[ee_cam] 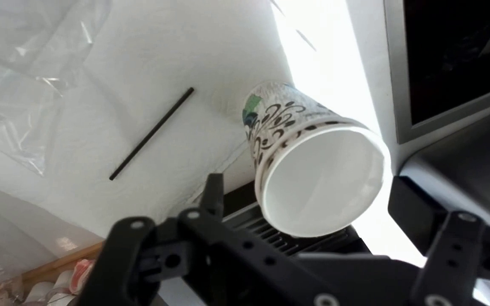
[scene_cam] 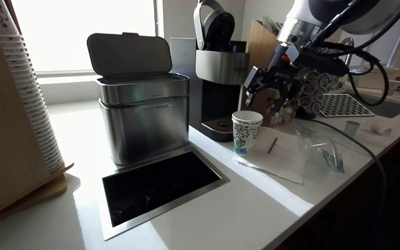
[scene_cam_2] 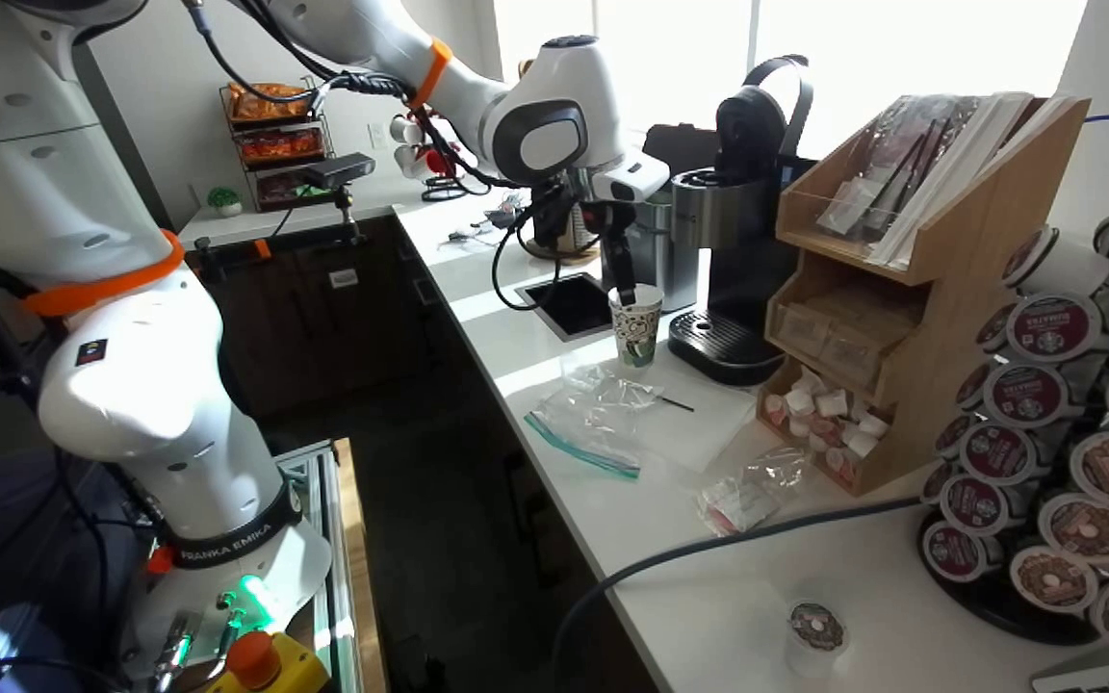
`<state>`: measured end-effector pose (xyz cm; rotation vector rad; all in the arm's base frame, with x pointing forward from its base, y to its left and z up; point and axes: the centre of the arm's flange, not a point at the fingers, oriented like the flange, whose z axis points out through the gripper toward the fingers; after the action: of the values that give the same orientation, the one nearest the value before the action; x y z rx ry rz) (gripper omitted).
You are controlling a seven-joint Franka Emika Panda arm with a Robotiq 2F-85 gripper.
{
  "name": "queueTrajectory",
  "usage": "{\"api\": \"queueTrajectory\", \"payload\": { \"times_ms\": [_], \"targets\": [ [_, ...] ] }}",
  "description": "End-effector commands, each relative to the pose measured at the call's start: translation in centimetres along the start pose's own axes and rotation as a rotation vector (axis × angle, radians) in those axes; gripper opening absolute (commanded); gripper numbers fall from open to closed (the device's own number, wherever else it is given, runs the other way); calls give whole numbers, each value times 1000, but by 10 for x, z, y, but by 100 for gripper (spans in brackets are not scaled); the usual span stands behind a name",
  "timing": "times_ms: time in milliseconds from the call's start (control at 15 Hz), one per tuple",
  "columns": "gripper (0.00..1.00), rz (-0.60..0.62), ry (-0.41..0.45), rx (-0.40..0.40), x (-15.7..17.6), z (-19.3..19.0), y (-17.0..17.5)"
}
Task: Remove the cup from the stack
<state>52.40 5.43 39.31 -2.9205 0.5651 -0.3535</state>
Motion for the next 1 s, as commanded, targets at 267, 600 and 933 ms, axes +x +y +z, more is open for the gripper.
{"api": "queueTrajectory", "payload": {
  "times_ms": [267,600,933],
  "targets": [
    [50,-47,-13,-69,-4,10,5],
    [32,-66,-15,-86,-3,18,4],
    [13,-68,-19,-93,-3,23,6]
  ]
}}
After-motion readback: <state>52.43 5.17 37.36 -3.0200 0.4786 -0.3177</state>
